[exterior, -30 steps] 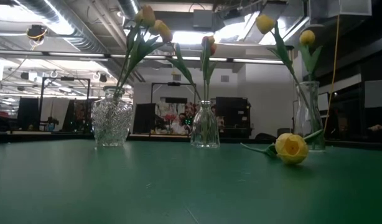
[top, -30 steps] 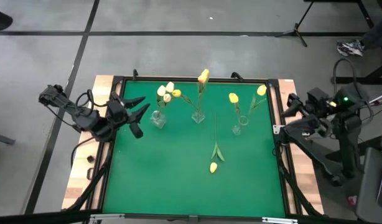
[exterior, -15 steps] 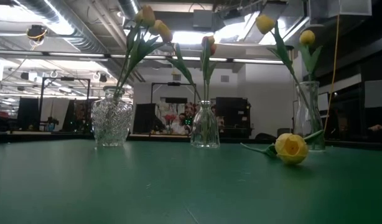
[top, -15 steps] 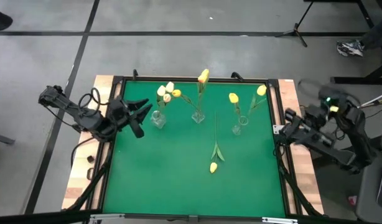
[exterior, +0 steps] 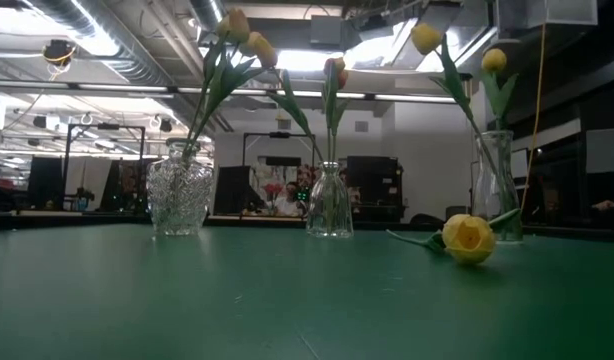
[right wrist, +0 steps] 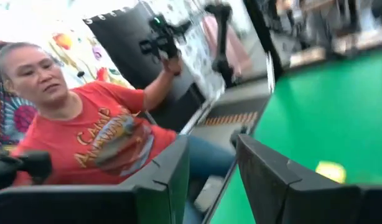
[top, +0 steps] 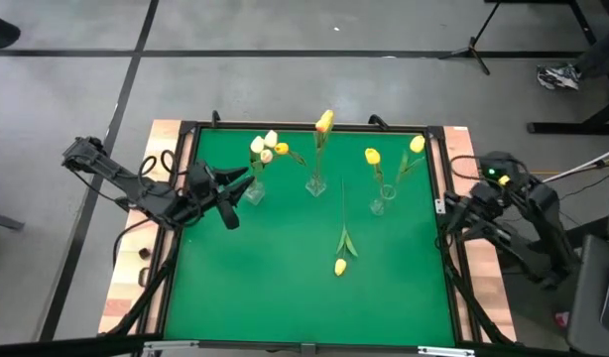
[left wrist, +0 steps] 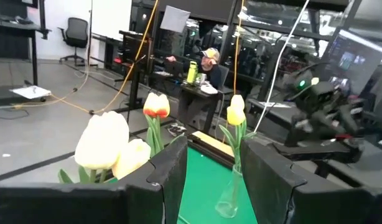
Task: Sort flowers into vase by color
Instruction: Put the yellow flower into the right transparent vase
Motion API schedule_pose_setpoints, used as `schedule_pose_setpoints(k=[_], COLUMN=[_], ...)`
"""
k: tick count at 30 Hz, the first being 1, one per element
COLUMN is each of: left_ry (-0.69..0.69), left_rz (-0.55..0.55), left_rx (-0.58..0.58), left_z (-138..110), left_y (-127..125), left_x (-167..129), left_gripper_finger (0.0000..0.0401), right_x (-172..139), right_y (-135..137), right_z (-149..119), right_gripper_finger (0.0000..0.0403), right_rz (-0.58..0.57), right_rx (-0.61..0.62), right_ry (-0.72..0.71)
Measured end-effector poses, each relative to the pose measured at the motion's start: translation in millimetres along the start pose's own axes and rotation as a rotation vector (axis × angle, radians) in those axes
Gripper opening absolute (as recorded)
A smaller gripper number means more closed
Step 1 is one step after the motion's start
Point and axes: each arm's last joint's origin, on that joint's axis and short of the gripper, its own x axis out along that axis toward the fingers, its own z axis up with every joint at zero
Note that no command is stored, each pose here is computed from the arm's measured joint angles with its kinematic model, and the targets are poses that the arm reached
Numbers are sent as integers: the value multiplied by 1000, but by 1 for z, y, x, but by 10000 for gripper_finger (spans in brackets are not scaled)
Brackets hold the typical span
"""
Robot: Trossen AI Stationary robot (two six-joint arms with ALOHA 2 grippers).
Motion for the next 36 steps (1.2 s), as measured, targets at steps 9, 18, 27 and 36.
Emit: schedule_pose_setpoints(k=[9,18,27,36], left_ry=[6,8,8,25], left_rz=[7,74,77,7], left_rx=[-32,-14,34,110], left_z=[-3,-13,-12,-14], left_y=[-2,-3,-3,-11], left_x=[2,14,14,2], left_gripper_finger=[145,145,145,145], right_x=[6,13,46,111], right_y=[-44,-56,-96,-73], right_z=[-5,7,-17,-19], right_gripper_finger=[133,133,133,133], right_rz=[-134,-435,-362,-39], right_rx=[249,143,244,140], right_ry=[305,351,182,0])
